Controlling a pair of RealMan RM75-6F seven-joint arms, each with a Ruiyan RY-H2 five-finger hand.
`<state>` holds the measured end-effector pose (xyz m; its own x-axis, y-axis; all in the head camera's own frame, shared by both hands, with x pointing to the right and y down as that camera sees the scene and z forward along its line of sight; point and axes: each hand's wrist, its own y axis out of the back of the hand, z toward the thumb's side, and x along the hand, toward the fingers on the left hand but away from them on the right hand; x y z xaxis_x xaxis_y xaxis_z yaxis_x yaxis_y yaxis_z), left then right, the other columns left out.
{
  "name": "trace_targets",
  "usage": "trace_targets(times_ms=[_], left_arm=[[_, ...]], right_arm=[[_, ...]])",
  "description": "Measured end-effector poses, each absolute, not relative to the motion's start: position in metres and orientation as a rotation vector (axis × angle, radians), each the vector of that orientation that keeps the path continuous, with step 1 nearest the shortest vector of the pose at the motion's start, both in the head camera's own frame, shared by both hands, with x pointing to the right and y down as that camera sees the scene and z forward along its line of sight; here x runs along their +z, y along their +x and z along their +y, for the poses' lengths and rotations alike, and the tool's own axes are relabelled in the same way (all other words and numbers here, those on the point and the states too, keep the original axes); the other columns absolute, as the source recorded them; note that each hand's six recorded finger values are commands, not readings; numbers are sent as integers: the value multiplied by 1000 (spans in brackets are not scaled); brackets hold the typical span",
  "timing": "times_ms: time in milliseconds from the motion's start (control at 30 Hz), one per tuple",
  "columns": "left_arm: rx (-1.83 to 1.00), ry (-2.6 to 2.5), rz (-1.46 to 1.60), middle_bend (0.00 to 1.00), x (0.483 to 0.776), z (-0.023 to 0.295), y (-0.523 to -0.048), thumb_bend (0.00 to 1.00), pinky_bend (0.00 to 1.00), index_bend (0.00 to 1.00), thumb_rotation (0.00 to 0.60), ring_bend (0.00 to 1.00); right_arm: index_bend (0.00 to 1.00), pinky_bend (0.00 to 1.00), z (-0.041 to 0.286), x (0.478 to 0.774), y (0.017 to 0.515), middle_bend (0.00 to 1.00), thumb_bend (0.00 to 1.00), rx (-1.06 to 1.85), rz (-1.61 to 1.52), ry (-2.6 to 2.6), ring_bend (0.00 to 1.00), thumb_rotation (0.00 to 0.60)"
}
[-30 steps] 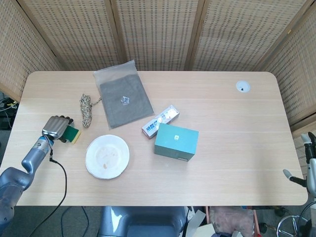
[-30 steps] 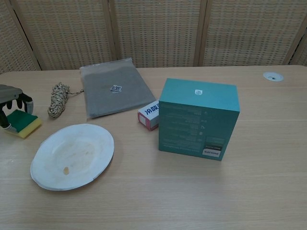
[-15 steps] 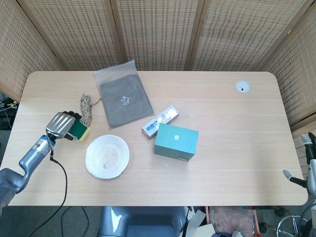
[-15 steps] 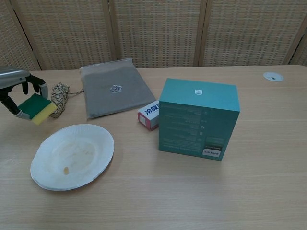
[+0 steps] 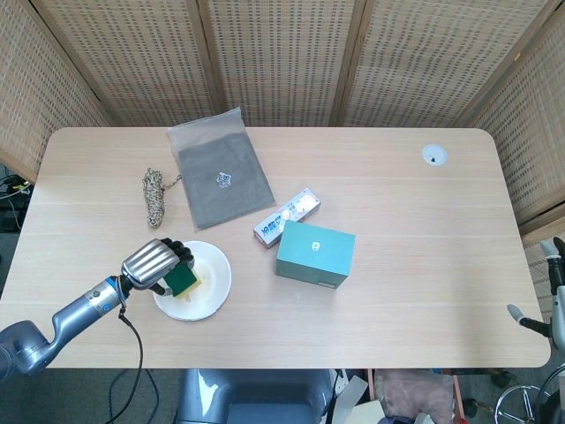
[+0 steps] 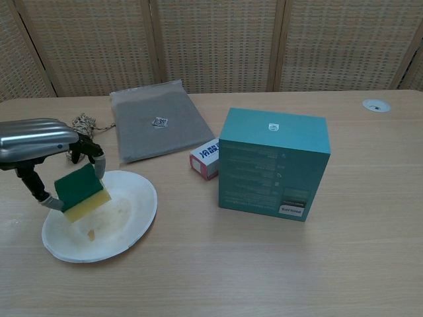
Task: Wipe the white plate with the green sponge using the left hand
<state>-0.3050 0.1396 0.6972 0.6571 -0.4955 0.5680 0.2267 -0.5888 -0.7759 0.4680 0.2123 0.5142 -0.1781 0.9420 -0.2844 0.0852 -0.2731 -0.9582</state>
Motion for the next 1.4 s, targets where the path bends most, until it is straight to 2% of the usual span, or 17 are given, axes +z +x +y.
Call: trace_targets(times_ms=[367, 1033, 1400], left_arm=[[-945, -1817, -58, 404, 718, 175, -281, 139, 402, 494, 600, 320], [-969, -1726, -95, 413, 748, 174, -285, 139, 402, 504, 600, 320], [-950, -1747, -39, 416, 744, 172, -285, 142, 404, 507, 600, 322]], right_arm=[[0, 0, 212, 515, 469, 0, 0, 1537, -1250, -1376, 0, 600], [0, 0, 212, 517, 468, 0, 0, 1543, -1245, -1383, 0, 600], [0, 0, 212, 515, 469, 0, 0, 1539, -1249, -1384, 0, 600]])
